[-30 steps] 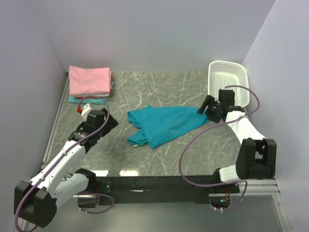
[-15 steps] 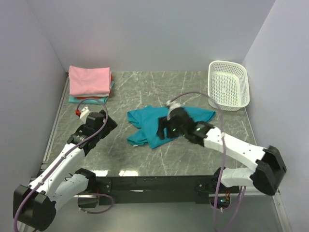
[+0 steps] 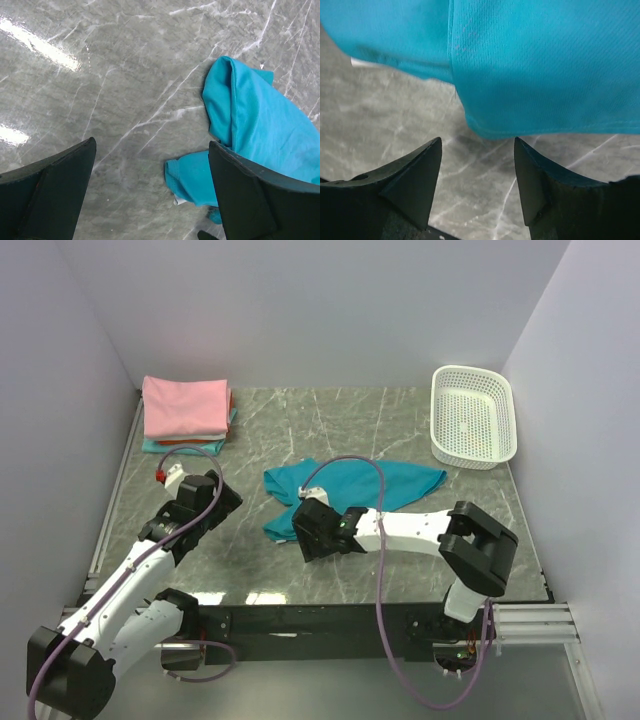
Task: Fold and stack the t-shirts
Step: Flatten the tshirt out
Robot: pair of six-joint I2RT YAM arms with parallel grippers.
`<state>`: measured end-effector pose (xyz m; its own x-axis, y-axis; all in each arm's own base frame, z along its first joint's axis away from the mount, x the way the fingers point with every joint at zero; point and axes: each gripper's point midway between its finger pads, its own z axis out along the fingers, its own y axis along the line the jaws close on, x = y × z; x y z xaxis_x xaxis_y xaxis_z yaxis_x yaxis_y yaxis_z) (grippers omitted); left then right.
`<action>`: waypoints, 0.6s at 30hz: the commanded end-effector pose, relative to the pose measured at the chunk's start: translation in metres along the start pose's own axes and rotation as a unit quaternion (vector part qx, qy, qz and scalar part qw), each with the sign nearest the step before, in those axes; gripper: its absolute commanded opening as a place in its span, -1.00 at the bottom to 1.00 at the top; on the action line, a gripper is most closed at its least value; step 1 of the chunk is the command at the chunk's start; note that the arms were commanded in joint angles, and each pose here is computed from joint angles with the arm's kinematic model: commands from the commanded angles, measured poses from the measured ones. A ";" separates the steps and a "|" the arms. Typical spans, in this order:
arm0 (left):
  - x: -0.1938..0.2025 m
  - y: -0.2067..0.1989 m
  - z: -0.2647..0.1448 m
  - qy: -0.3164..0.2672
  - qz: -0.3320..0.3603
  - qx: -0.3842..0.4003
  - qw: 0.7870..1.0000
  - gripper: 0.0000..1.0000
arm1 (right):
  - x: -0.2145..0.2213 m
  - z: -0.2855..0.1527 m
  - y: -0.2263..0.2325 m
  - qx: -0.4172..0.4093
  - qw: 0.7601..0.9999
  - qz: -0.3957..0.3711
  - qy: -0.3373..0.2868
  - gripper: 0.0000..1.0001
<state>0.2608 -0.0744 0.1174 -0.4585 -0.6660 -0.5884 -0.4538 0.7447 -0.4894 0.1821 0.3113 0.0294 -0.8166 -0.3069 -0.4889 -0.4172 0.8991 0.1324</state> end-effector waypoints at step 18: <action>-0.007 -0.002 0.002 -0.017 -0.016 -0.001 1.000 0.99 | -0.050 -0.017 -0.022 0.090 0.988 0.063 -0.105 -1.00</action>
<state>0.2604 -0.0730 0.1166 -0.4546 -0.6679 -0.5894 -0.4615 0.7425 -0.4855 0.2156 0.3035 0.0268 -0.7991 -0.1769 -0.5746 -0.2430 0.9692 0.0395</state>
